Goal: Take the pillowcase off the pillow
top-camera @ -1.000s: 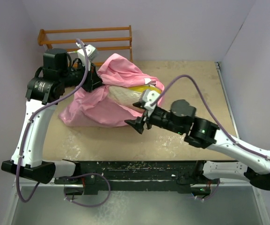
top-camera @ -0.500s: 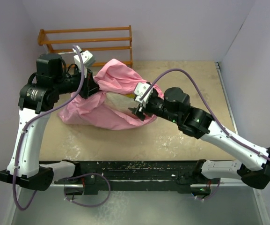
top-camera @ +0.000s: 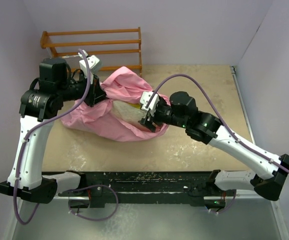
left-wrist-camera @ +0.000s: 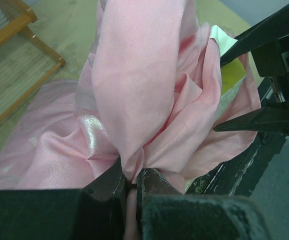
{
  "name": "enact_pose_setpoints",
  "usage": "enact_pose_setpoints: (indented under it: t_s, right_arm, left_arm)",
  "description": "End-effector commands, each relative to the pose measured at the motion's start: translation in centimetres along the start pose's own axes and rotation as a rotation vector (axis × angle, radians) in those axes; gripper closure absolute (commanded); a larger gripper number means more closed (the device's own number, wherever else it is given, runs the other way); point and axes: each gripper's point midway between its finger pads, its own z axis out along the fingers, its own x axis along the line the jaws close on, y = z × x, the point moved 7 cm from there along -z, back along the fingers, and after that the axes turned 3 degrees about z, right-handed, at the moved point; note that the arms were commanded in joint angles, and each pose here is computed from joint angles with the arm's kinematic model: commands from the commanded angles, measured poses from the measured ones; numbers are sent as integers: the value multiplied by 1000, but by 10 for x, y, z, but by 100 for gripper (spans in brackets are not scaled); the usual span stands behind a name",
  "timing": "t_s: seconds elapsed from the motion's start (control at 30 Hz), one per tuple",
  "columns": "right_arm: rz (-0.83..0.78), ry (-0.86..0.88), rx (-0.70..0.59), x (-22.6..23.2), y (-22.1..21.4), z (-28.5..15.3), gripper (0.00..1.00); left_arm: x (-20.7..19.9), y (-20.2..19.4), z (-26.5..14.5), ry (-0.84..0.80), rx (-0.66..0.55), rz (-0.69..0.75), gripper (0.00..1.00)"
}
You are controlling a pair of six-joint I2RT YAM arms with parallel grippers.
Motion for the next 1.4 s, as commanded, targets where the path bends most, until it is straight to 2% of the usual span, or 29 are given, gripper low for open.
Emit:
enact_pose_setpoints:
  t_s: [0.0, 0.13, 0.2, 0.37, 0.4, 0.43, 0.53, 0.57, 0.63, 0.7, 0.73, 0.93, 1.03, 1.07, 1.1, 1.13, 1.17, 1.2, 1.23, 1.27, 1.37]
  right_arm:
    - [26, 4, 1, 3, -9, 12, 23]
    - [-22, -67, -10, -11, -4, 37, 26]
    - [-20, -108, -17, -18, 2, 48, 35]
    - [-11, -146, -71, -18, 18, 58, 92]
    - [-2, -153, -90, -17, 22, 56, 100]
    - [11, -162, -114, -16, 25, 54, 100]
    - [43, -194, -210, -11, 35, 40, 100]
    - [58, -205, -225, -10, 37, 35, 100]
    - [92, -215, -234, -9, 37, 29, 100]
    - [111, -212, -231, -6, 34, 25, 100]
    - [121, -218, -232, -6, 33, 23, 100]
    - [163, -236, -244, -5, 30, 11, 100]
    - [166, -246, -235, -6, 30, 7, 100]
    - [166, -236, -221, -5, 29, 8, 100]
    - [164, -220, -215, -3, 29, 8, 100]
    - [171, -219, -217, -3, 31, 9, 100]
    - [170, -228, -218, -5, 32, 8, 100]
    - [165, -239, -218, -6, 33, 8, 100]
    - [159, -250, -218, -8, 33, 6, 100]
    - [157, -265, -218, -10, 33, 4, 100]
    - [156, -306, -229, -15, 30, -3, 100]
  left_arm:
    - [-11, 24, -19, -12, -120, 79, 100]
    - [-16, 24, -21, -44, -110, 77, 100]
    - [-18, 23, -22, -59, -104, 68, 100]
    - [-22, 21, -27, -60, -94, 67, 100]
    - [-22, 22, -28, -52, -96, 69, 99]
    - [-22, 24, -30, -43, -103, 72, 89]
    - [-23, 33, -33, -28, -143, 76, 32]
    - [-24, 37, -34, -27, -162, 68, 22]
    - [-27, 43, -35, -46, -198, 69, 16]
    - [-28, 45, -32, -81, -209, 69, 17]
    - [-28, 44, -30, -91, -206, 59, 21]
    - [-13, 22, -9, -68, -109, 2, 65]
    - [-12, 12, -8, -68, -57, -19, 76]
    - [-14, 10, -9, -76, -46, -24, 75]
    - [-16, 8, -10, -89, -36, -31, 68]
    - [-18, 7, -11, -103, -27, -35, 50]
    - [-19, 7, -12, -117, -22, -34, 41]
    - [-21, 6, -12, -127, -15, -27, 40]
    - [-21, 6, -13, -127, -9, -28, 45]
    - [-20, 6, -14, -119, -4, -26, 55]
    - [-17, 6, -14, -81, -2, -18, 89]
